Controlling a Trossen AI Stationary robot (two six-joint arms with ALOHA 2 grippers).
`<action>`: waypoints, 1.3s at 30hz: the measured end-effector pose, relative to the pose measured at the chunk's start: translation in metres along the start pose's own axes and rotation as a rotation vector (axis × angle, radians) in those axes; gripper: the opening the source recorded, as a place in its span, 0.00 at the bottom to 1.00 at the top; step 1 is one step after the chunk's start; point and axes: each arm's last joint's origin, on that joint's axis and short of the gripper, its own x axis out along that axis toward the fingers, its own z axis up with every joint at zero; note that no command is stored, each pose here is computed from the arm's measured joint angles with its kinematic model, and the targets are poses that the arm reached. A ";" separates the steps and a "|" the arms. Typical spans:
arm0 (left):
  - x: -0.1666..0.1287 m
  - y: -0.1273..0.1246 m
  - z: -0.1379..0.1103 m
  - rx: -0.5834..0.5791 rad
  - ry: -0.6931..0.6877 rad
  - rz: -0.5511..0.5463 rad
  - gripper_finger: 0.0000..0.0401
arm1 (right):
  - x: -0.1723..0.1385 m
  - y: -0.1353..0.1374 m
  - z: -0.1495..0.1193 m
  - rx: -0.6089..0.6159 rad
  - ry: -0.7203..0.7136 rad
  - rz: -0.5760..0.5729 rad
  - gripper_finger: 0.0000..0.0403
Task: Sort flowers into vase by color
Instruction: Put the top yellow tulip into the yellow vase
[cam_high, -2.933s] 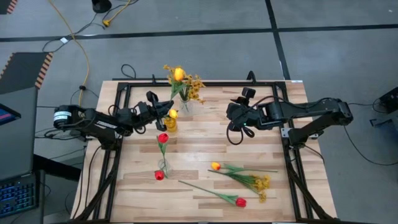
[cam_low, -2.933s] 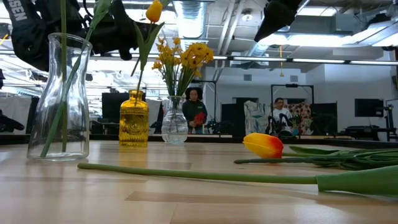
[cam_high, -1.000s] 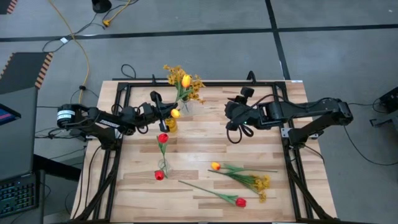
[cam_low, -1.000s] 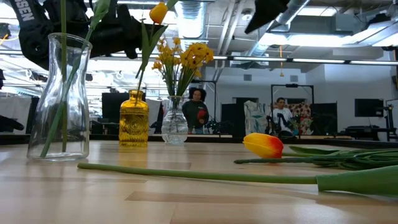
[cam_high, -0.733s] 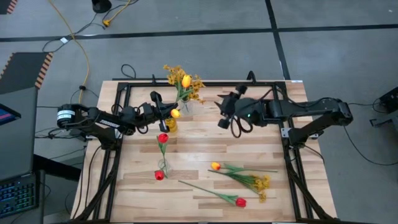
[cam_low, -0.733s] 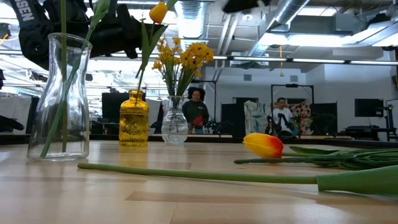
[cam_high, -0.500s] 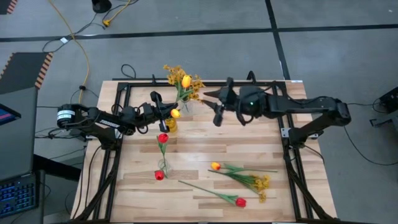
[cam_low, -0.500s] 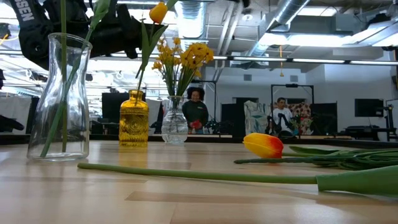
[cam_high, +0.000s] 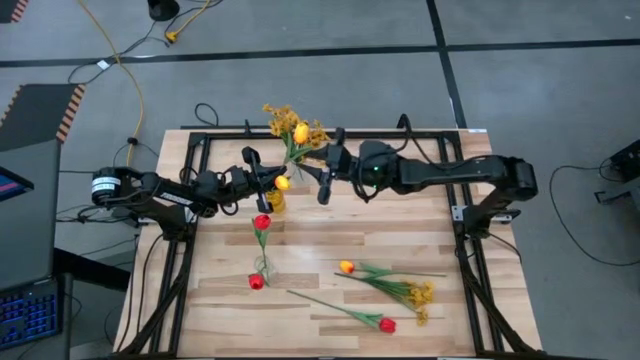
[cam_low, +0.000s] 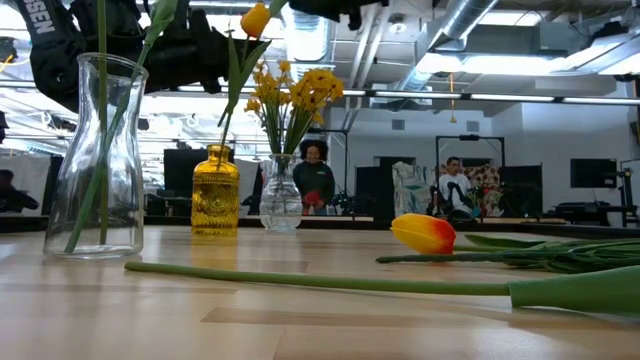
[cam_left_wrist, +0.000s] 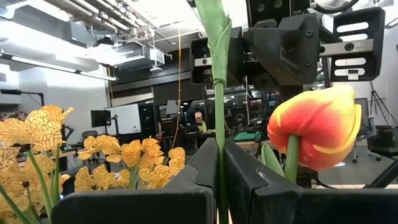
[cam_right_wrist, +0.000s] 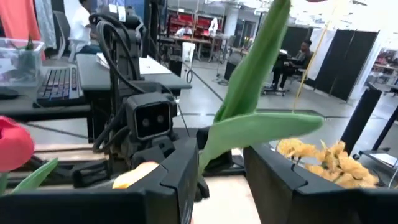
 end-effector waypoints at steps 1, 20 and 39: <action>0.000 0.000 0.000 0.000 0.000 0.000 0.00 | 0.001 0.000 -0.001 0.001 -0.006 0.000 0.39; 0.000 -0.001 0.000 0.008 -0.007 -0.034 0.00 | 0.025 0.006 -0.024 0.045 -0.075 -0.012 0.34; 0.000 -0.001 0.000 0.008 -0.005 -0.022 0.00 | 0.025 0.007 -0.023 0.031 -0.080 0.006 0.12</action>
